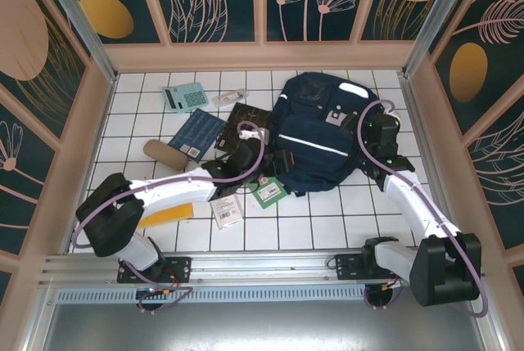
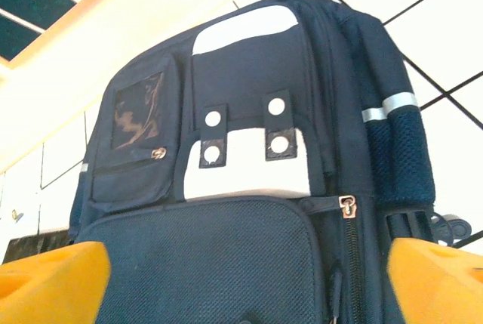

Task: Pack books, pencil case, and school supplies into a backpack

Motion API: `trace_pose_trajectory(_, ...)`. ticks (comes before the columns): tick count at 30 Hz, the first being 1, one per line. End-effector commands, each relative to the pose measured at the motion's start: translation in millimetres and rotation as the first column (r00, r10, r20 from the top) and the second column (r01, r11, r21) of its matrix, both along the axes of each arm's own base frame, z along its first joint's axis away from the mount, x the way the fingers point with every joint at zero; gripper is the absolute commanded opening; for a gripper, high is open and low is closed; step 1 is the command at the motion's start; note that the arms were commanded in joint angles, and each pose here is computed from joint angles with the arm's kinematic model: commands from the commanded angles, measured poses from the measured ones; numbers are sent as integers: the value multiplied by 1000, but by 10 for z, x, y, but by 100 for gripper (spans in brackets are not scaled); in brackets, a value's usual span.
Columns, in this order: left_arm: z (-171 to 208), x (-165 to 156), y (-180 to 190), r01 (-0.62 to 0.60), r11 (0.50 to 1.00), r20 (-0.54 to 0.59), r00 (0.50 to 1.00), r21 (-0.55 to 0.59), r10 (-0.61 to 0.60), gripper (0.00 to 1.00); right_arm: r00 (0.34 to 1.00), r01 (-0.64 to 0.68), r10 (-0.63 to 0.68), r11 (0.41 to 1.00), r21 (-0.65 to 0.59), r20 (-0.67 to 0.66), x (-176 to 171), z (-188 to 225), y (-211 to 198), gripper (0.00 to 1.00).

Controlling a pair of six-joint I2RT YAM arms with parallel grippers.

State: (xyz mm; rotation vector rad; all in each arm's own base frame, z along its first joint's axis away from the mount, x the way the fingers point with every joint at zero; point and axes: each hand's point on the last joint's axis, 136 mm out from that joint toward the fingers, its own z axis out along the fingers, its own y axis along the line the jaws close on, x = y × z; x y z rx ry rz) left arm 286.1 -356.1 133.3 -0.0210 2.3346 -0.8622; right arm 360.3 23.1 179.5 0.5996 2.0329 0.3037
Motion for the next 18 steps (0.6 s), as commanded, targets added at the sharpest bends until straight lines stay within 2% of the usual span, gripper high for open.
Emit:
trace_pose_trajectory(1,-61,-7,-191,-40,998,-92,995,-52,35,82,996,53,-55,998,-43,-63,-87,-188,-122,93)
trace_pose_trajectory(4,-194,-2,-233,-68,997,-132,989,-46,61,78,996,64,-67,997,-49,-66,-115,-204,-145,93)
trace_pose_trajectory(8,-477,28,-275,-79,997,-173,982,-1,78,78,997,63,-64,997,-42,-38,-142,-168,-142,93)
trace_pose_trajectory(13,-657,173,-320,-121,991,-166,978,57,129,77,999,33,-35,999,-32,-41,-145,-200,-90,95)
trace_pose_trajectory(15,-702,219,-275,-154,985,-147,976,72,163,71,999,12,-13,1000,-25,-44,-143,-200,-40,97)
trace_pose_trajectory(18,-705,289,-177,-189,975,-105,974,120,201,50,999,-30,29,999,-15,-41,-127,-207,45,97)
